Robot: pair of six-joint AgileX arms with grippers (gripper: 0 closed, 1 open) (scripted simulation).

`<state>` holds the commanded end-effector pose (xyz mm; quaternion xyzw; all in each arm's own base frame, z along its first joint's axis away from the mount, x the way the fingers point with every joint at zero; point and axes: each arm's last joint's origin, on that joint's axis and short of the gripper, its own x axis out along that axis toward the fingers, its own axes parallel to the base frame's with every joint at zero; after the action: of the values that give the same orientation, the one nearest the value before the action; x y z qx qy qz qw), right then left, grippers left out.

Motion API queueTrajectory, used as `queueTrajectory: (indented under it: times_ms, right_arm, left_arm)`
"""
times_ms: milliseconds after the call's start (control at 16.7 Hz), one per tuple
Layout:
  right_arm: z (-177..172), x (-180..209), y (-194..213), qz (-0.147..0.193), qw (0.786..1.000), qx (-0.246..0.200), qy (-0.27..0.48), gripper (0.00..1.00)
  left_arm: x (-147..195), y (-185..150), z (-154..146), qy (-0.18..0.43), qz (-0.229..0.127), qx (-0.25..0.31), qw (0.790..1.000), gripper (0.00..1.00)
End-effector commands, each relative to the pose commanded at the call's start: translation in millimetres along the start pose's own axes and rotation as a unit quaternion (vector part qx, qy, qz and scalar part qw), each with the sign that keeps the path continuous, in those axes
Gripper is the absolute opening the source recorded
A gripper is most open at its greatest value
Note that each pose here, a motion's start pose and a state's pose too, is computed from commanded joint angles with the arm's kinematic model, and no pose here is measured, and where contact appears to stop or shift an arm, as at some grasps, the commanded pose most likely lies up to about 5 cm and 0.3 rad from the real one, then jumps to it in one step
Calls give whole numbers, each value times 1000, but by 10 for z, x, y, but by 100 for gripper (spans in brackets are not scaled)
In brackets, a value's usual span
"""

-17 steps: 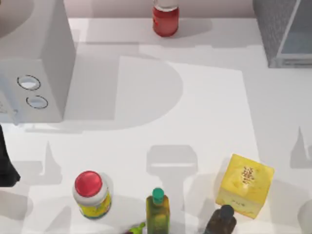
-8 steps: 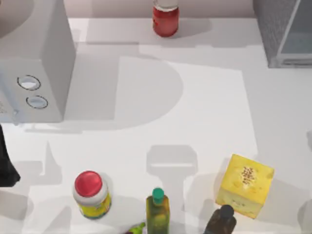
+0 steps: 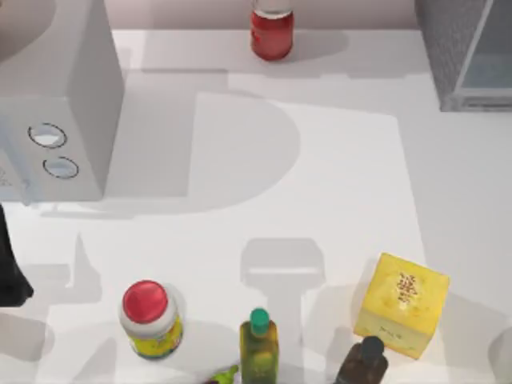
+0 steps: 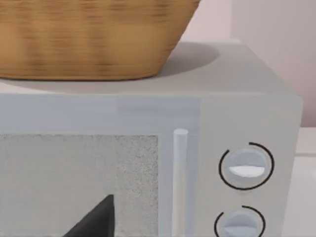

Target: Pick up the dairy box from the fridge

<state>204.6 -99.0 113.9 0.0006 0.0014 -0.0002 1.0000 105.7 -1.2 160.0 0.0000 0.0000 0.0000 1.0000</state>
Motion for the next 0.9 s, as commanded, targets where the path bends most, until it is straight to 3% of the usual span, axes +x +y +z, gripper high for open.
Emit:
queueTrajectory:
  times_ms: [540,720,900]
  right_arm:
    - [-46,35,-30,0,1000,1,1,100]
    - [-59,293,-91,-5,1000,2,3,100]
    - [-43,789,-152,-6,1000,0,-1,100]
  left_arm:
    - [0,0,0,0,0,0,1000,100]
    - [0,0,0,0,0,0,1000,100]
    - [0,0,0,0,0,0,1000,100]
